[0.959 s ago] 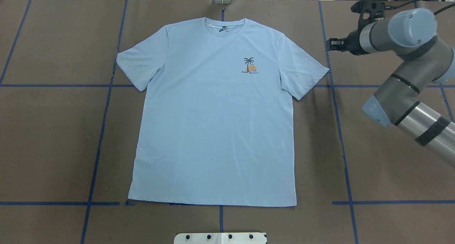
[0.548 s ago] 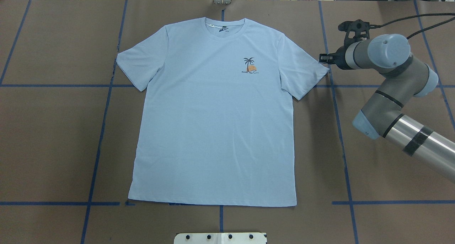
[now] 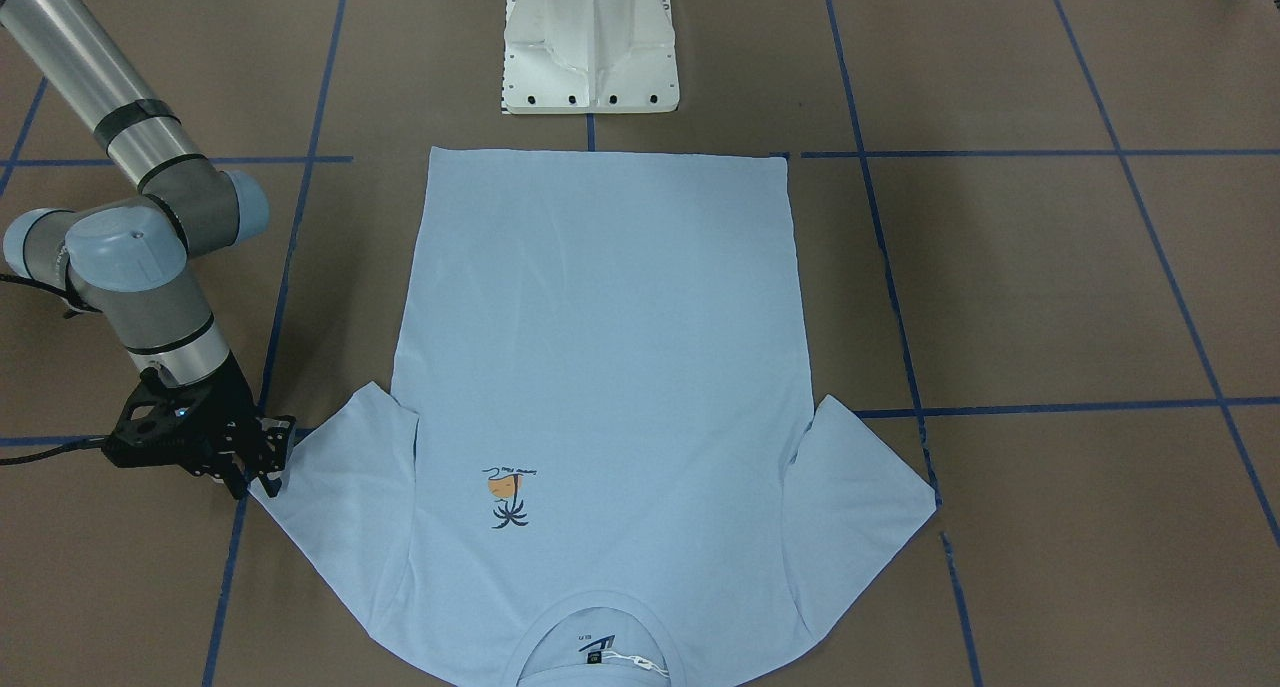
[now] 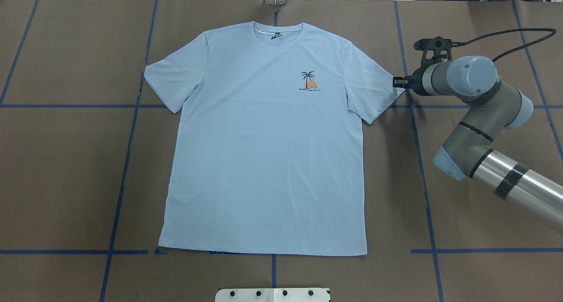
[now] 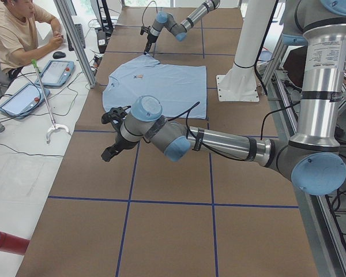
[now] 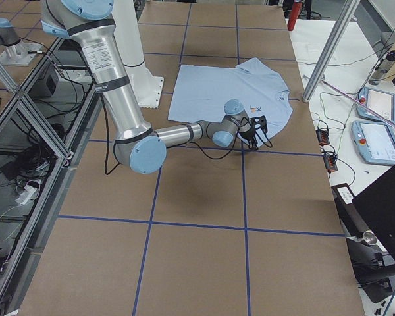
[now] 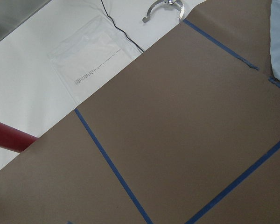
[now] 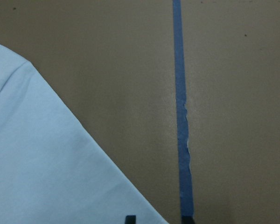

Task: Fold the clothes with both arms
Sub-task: 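Move the right gripper to the shirt sleeve nearest it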

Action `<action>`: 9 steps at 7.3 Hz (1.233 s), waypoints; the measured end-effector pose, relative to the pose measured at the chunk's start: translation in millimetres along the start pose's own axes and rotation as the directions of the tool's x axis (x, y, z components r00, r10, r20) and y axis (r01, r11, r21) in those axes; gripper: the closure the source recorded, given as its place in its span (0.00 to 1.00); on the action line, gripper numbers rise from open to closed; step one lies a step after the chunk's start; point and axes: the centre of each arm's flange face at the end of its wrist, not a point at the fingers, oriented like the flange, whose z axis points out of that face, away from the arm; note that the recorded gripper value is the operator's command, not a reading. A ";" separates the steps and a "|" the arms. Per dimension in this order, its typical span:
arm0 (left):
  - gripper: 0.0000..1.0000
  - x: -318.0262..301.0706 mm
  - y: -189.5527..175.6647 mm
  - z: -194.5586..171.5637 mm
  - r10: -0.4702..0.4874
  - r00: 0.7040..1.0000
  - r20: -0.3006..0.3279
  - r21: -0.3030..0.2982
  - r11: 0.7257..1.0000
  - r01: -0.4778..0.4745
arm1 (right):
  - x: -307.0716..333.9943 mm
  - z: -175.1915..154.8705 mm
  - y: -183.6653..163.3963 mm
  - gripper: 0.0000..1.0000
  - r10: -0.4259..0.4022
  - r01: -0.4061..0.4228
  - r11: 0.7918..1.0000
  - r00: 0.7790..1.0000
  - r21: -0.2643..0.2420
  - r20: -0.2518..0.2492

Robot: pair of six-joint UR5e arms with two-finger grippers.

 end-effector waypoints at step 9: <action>0.00 -0.8 1.3 1.2 -0.002 1.000 0.000 -0.002 1.000 0.002 | -7.8 -5.8 -4.6 1.00 0.001 -0.001 1.000 1.000 0.014 0.013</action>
